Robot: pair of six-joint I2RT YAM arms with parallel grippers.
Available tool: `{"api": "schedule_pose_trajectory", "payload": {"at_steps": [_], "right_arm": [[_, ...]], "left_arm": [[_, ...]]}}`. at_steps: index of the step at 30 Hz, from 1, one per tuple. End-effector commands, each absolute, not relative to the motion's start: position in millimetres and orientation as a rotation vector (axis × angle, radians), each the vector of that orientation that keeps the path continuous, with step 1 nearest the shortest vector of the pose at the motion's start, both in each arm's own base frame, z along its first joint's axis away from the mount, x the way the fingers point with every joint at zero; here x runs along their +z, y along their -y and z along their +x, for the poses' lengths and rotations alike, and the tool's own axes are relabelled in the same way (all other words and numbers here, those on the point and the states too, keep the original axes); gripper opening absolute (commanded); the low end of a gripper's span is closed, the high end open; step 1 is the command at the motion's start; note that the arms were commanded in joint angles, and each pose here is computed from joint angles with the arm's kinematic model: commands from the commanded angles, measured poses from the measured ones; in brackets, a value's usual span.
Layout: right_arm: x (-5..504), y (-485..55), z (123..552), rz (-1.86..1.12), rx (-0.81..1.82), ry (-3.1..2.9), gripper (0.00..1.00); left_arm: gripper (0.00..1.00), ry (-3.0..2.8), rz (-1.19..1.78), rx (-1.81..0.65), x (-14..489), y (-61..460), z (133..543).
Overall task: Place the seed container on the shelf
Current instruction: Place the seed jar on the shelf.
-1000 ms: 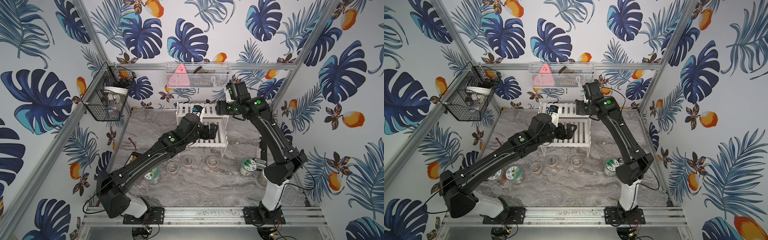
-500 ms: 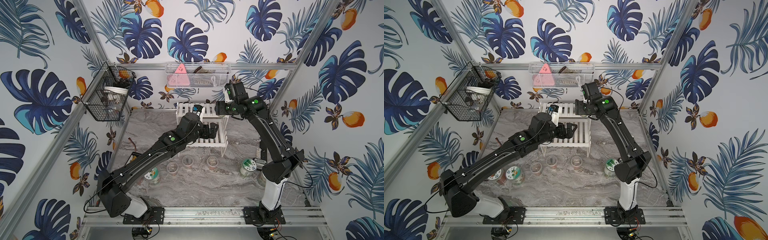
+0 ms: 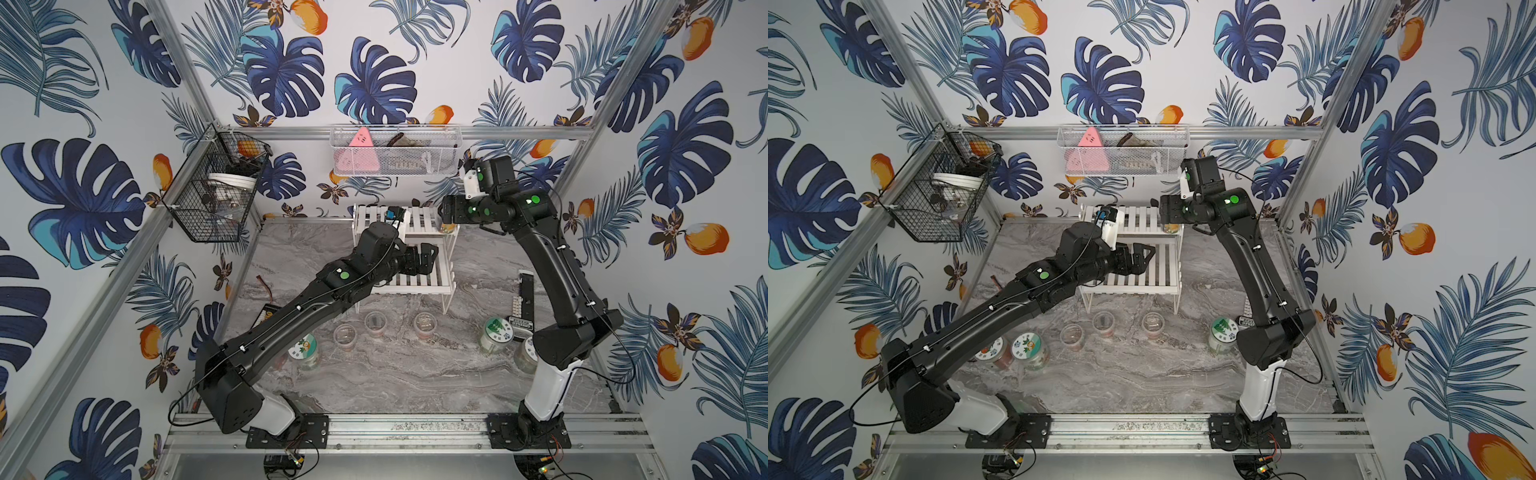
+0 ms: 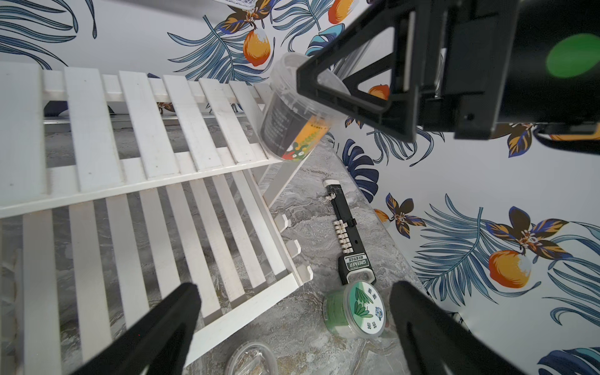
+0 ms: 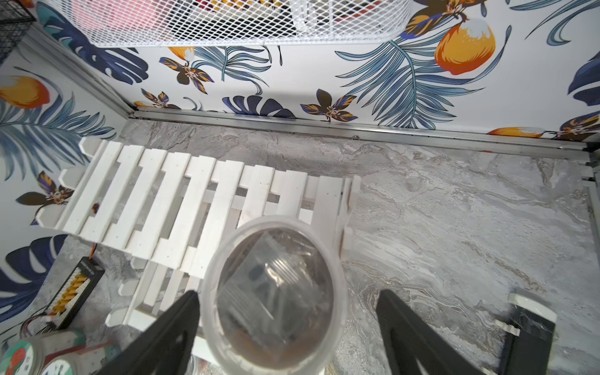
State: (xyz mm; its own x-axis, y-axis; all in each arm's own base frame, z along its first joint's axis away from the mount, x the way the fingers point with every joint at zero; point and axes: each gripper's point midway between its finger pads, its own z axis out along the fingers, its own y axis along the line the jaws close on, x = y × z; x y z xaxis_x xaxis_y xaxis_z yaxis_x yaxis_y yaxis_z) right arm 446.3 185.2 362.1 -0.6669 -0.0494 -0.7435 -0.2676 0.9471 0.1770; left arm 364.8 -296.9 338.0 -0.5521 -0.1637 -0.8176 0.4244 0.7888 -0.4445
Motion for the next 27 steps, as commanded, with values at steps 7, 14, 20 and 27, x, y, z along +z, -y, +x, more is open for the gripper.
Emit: {"api": "schedule_pose_trajectory", "payload": {"at_steps": [7,14,20,27], "right_arm": [[348.9,-204.8,431.8,-0.504,0.507,-2.296,0.9],[340.3,-198.1,442.2,-0.471,0.439,-2.325,0.82],[342.0,-191.0,453.7,-0.382,0.392,-2.318,0.76],[347.2,-187.5,466.2,-0.125,0.414,-2.284,0.73]], "left_arm": [[0.99,-2.013,0.278,-0.843,344.2,302.4,365.6],[0.99,-2.033,0.258,-0.884,338.6,307.3,369.9],[0.99,-2.044,0.25,-0.947,336.9,318.5,373.6],[0.99,-2.092,0.17,-0.9,327.7,312.4,382.8]]}}
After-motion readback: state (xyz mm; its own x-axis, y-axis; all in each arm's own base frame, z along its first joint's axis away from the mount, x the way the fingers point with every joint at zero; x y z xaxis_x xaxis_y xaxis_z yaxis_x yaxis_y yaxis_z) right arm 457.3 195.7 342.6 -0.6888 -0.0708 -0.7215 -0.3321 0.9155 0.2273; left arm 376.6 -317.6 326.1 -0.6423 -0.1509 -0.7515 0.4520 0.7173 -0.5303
